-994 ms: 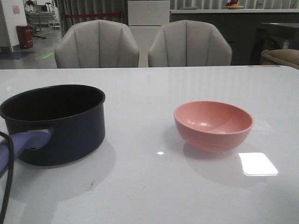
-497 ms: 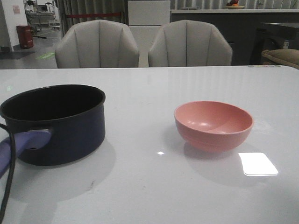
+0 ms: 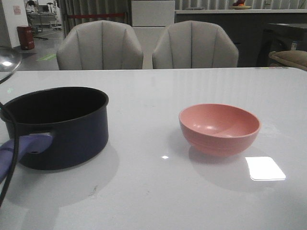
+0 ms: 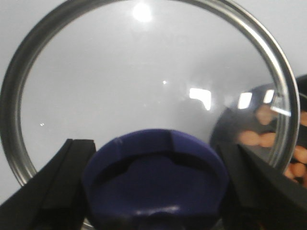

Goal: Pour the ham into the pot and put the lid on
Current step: 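Lower the glass lid onto the navy pot with the left gripper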

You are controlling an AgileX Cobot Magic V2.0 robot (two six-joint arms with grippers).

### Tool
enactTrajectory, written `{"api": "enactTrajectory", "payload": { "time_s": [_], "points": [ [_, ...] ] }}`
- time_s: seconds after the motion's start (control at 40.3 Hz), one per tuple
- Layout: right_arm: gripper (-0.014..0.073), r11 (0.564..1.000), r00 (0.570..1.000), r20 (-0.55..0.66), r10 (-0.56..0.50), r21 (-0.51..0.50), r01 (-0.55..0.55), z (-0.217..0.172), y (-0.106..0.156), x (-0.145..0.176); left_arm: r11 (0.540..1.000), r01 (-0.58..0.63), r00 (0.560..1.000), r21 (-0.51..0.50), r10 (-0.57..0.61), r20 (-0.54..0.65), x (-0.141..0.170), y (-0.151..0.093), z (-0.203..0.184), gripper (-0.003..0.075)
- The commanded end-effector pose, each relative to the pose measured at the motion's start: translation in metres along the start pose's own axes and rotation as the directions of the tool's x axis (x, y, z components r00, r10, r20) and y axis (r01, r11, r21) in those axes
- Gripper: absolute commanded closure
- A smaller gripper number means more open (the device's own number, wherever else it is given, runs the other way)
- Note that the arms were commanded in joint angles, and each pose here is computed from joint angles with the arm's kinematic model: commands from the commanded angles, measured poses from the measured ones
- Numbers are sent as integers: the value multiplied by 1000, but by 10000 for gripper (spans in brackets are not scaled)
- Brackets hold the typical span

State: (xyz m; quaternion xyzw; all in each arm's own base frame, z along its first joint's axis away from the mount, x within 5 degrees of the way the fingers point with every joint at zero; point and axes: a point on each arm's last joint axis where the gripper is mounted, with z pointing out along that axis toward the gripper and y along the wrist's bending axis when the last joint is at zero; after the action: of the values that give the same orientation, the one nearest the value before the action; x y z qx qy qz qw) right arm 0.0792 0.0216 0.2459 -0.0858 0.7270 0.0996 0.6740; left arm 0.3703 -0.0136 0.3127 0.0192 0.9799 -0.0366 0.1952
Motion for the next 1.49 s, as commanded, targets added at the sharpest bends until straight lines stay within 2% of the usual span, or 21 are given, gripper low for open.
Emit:
{"api": "enactTrajectory", "payload": {
  "time_s": [0.0, 0.099, 0.298, 0.596, 0.969, 1.068, 1.242, 1.316, 1.466],
  "points": [
    [447, 1000, 995, 99, -6, 26, 4, -1, -2, -17, 995, -92, 992, 48, 88, 93, -4, -38, -38, 426],
    [447, 1000, 995, 99, -6, 26, 4, -1, -2, -17, 978, -193, 979, 84, 186, 80, 0, -77, -35, 426],
    [447, 1000, 995, 99, -6, 26, 4, -1, -2, -17, 948, -297, 955, 118, 296, 29, 8, -118, -15, 426],
    [447, 1000, 995, 99, -6, 26, 4, -1, -2, -17, 945, -300, 950, 128, 308, -48, 11, -124, 5, 416],
    [447, 1000, 995, 99, -6, 26, 4, -1, -2, -17, 945, -305, 947, 116, 314, -70, 10, -124, 15, 413],
    [447, 1000, 995, 99, -6, 26, 4, -1, -2, -17, 945, -305, 946, 116, 314, -77, 10, -124, 19, 337],
    [447, 1000, 995, 99, -6, 26, 4, -1, -2, -17, 945, -305, 948, 115, 313, -63, 6, -125, 22, 124],
    [447, 1000, 995, 99, -6, 26, 4, -1, -2, -17, 945, -305, 949, 115, 312, -49, 4, -126, 20, 91],
    [447, 1000, 995, 99, -6, 26, 4, -1, -2, -17, 944, -308, 950, 114, 311, -8, -4, -128, 8, 94]
  ]
}}
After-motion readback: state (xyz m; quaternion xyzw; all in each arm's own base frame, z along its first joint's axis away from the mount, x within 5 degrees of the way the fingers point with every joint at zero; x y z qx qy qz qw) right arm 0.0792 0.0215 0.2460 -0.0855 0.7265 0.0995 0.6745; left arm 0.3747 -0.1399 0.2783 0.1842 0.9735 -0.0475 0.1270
